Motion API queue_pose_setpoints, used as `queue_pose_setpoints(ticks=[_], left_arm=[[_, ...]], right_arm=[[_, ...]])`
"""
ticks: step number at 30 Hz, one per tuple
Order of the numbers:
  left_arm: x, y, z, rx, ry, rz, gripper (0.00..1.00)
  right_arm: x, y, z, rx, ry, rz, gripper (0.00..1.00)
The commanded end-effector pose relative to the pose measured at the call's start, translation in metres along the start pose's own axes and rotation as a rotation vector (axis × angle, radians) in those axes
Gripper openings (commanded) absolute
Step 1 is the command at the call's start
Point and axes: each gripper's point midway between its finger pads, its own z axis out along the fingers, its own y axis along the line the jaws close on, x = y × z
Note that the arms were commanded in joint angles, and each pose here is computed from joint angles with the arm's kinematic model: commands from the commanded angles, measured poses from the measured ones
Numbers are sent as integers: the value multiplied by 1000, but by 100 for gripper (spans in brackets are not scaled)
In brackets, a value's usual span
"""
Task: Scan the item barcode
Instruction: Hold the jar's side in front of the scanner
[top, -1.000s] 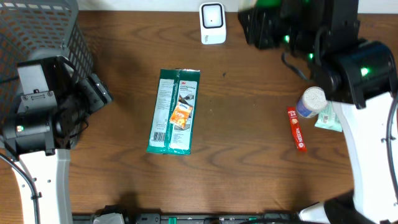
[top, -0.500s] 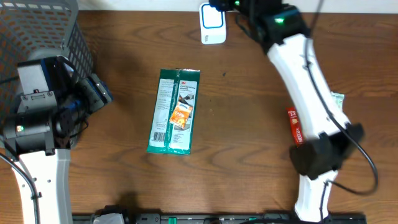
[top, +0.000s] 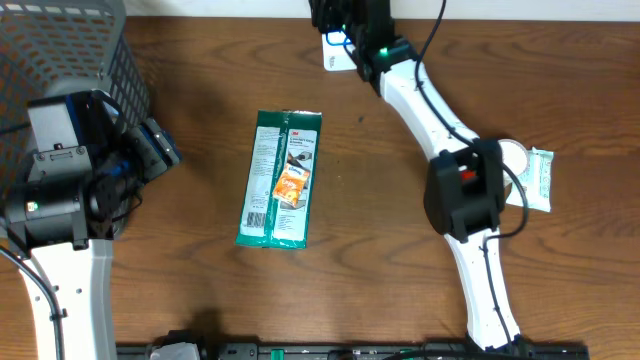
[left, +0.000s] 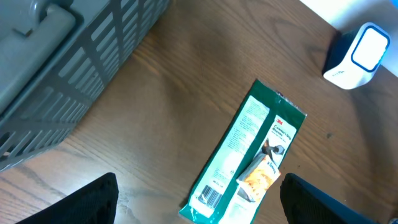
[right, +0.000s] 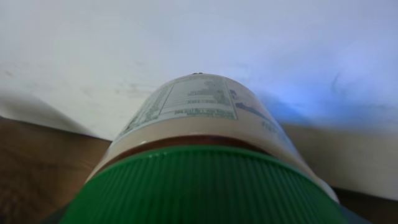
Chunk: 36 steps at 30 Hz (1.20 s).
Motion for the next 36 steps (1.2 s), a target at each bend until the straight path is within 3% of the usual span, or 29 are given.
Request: queue_pose_setpoints(ticks=[1, 11, 25, 36], left_arm=[[-1, 3, 0, -10, 0, 9, 81], [-1, 3, 0, -10, 0, 9, 81], [-1, 3, 0, -10, 0, 9, 81], [-1, 3, 0, -10, 0, 9, 81]], right_arm=[[1, -14, 8, 28, -31, 13, 1], [32, -63, 27, 123, -37, 33, 1], [20, -62, 28, 108, -94, 38, 1], [33, -65, 32, 111, -78, 60, 1]])
